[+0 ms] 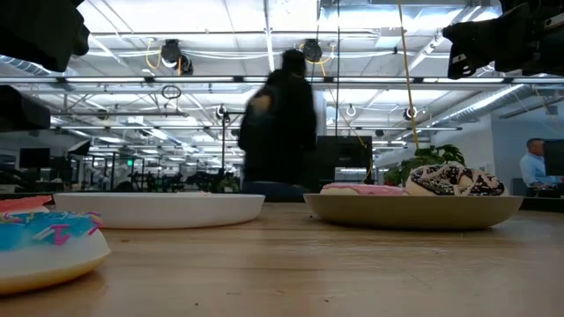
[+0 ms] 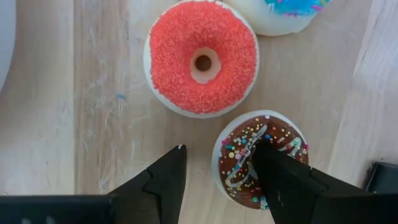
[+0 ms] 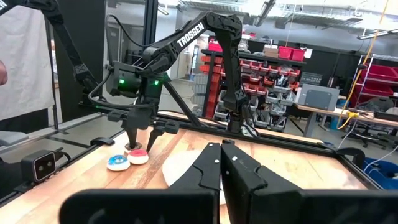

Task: Pick & Place donuts
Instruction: Put the small brown donut on the white plate

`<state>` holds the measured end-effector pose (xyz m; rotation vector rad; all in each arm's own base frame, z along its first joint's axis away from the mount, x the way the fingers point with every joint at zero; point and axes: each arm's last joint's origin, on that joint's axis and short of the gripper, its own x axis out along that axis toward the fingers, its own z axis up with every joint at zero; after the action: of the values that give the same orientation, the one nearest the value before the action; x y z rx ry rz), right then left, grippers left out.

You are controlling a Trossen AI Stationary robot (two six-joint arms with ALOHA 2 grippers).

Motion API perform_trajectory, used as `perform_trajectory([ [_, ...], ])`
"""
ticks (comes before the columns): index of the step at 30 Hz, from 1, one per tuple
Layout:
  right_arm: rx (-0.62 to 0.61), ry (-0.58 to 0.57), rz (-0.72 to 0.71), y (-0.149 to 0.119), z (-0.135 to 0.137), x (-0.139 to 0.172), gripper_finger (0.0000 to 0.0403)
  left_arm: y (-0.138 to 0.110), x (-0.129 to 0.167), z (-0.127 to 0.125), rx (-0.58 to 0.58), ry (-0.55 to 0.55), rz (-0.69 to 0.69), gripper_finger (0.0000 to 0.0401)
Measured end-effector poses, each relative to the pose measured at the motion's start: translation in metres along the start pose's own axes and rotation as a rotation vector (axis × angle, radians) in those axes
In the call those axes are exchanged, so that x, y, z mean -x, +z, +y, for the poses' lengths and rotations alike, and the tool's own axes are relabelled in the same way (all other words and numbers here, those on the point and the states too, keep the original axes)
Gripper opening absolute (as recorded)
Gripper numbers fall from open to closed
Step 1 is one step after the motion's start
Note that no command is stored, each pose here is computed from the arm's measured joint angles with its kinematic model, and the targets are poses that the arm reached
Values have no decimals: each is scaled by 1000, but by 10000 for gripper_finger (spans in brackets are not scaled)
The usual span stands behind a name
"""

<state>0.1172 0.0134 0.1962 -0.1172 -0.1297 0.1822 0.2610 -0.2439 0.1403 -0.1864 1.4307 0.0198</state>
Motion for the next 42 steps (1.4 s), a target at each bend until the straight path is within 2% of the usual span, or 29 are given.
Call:
perform_trajectory([
  [4, 0, 0, 0, 0, 0, 0, 0, 1, 0, 1, 13, -2, 4, 192],
  [7, 0, 0, 0, 0, 0, 0, 0, 3, 0, 3, 28, -21, 33, 166],
  [15, 0, 0, 0, 0, 0, 0, 0, 5, 5, 8, 4, -93, 148, 17],
  [18, 0, 0, 0, 0, 0, 0, 0, 7, 26, 10, 0, -83, 159, 16],
  [23, 0, 0, 0, 0, 0, 0, 0, 11, 85, 11, -55, -51, 71, 9],
  [27, 0, 0, 1, 0, 0, 0, 0, 12, 141, 25, -40, -15, -35, 12],
  [32, 0, 0, 0, 0, 0, 0, 0, 6, 188, 51, 1, 22, -128, 7],
  [36, 0, 0, 0, 0, 0, 0, 0, 2, 206, 72, 81, 61, -153, 12],
  [42, 0, 0, 0, 0, 0, 0, 0, 9, 209, 96, 131, 124, -108, 8],
])
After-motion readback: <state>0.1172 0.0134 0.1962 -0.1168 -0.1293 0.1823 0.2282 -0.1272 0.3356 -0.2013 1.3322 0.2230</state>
